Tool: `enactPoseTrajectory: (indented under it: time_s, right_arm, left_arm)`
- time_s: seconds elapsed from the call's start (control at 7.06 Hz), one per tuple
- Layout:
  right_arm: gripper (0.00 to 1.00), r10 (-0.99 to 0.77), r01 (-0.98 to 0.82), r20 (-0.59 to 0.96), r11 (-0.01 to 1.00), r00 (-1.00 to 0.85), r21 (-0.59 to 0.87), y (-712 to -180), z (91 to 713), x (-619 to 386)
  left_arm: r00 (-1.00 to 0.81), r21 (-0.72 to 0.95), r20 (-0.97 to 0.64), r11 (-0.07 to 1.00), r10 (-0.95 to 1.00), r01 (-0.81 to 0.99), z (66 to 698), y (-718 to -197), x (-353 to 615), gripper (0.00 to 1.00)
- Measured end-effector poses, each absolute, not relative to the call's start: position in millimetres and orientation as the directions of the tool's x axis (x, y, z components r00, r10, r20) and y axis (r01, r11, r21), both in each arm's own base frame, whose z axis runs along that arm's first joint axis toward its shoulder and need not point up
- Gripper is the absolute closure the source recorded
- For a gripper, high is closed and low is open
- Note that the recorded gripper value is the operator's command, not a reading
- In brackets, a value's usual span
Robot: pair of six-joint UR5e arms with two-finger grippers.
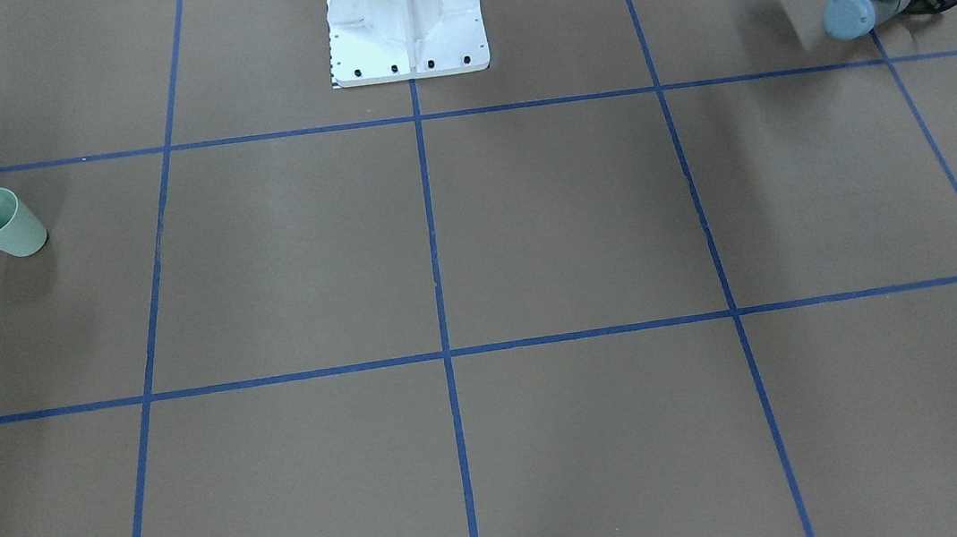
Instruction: Transfer and stack yellow cup on green cup
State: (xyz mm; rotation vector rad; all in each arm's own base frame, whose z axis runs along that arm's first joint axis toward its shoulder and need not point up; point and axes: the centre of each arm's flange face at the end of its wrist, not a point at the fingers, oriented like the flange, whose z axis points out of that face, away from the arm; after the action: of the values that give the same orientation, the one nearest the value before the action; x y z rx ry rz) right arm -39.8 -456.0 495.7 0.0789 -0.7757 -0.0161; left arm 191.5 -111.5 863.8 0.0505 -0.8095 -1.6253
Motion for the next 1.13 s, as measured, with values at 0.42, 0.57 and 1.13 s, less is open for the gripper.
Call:
enactPoseTrajectory:
  time_s: [0.42, 0.57, 1.13]
  right_arm:
    - [0.00, -0.045, -0.015, 0.699, 0.997, 0.714, 0.079, -455, 494, -40]
    - [0.00, -0.045, -0.015, 0.699, 0.997, 0.714, 0.079, -455, 494, -39]
    - [0.00, -0.045, -0.014, 0.701, 0.997, 0.712, 0.079, -454, 494, -40]
  left_arm:
    - [-0.230, 0.532, 0.397, 0.018, -0.889, 0.847, 875, -103, 186, 0.06]
    - [-0.228, 0.534, 0.396, 0.021, -0.890, 0.845, 878, -101, 182, 0.46]
    - [-0.233, 0.552, 0.388, 0.022, -0.892, 0.834, 888, -98, 147, 1.00]
